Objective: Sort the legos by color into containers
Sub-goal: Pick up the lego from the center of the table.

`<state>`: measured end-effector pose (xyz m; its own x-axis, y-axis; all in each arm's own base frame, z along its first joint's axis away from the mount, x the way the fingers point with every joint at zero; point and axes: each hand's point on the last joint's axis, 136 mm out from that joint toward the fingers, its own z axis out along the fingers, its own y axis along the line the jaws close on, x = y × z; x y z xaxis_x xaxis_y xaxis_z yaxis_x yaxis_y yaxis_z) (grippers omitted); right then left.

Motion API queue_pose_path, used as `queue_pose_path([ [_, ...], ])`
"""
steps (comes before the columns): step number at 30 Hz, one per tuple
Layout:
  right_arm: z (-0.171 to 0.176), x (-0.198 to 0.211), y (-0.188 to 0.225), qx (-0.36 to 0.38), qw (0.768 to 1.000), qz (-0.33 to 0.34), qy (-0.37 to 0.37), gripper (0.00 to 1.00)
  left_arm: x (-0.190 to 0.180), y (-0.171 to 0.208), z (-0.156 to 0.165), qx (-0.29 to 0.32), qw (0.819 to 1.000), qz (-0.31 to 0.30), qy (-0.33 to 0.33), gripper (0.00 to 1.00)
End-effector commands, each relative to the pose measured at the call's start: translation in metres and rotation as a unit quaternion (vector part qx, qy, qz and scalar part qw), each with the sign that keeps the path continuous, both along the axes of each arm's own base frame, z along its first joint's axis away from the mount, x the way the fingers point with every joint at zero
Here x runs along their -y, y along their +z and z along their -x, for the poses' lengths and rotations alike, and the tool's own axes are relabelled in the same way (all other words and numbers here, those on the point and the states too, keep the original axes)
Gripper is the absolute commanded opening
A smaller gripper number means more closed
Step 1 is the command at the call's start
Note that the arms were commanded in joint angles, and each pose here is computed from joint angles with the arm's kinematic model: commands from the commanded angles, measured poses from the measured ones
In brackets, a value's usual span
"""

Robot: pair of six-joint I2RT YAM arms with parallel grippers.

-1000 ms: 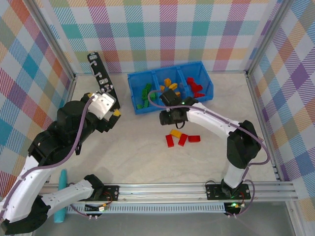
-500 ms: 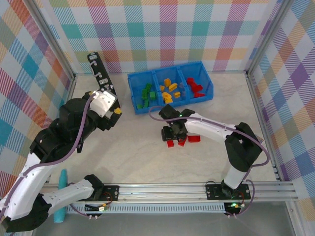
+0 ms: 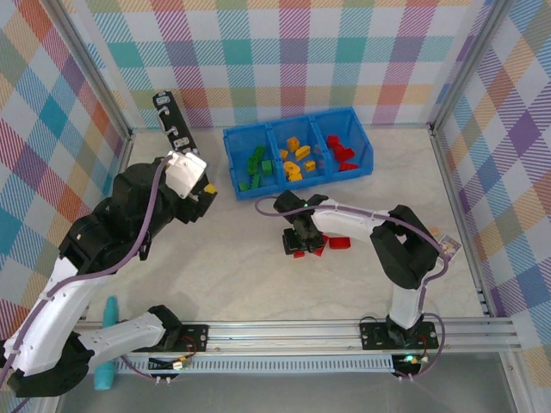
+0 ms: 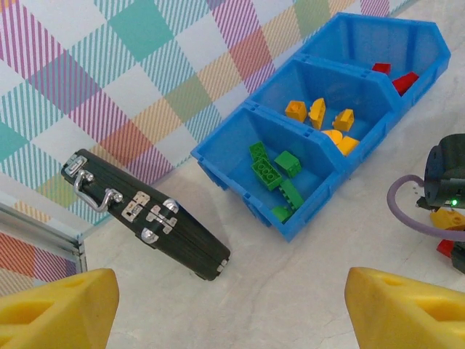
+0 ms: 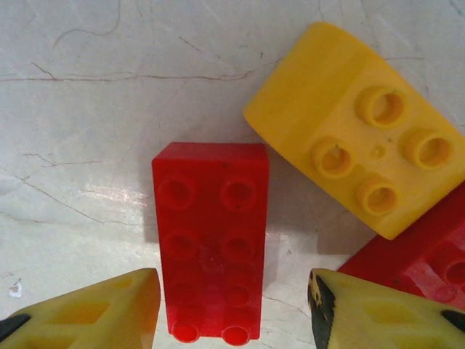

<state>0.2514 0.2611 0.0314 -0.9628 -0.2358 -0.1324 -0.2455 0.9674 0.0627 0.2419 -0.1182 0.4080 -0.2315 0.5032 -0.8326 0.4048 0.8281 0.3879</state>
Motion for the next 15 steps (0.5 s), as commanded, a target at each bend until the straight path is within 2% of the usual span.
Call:
queue_pose_path([
  [1, 0.004, -0.004, -0.013, -0.016, 1.000, 0.010, 0.015, 0.54, -0.001, 0.007, 0.001, 0.002, 1.000, 0.003, 0.006, 0.81],
  [9, 0.009, 0.002, -0.021, -0.026, 0.999, 0.023, 0.022, 0.35, 0.004, 0.003, -0.004, -0.005, 1.000, 0.001, 0.006, 0.81],
  [12, 0.009, 0.005, -0.006, -0.018, 0.999, 0.023, 0.028, 0.31, 0.006, 0.002, -0.006, -0.006, 1.000, 0.002, 0.006, 0.81],
  [15, 0.003, 0.007, 0.028, 0.003, 0.999, 0.013, 0.032, 0.29, 0.009, 0.000, -0.009, -0.007, 1.000, 0.001, 0.006, 0.81],
])
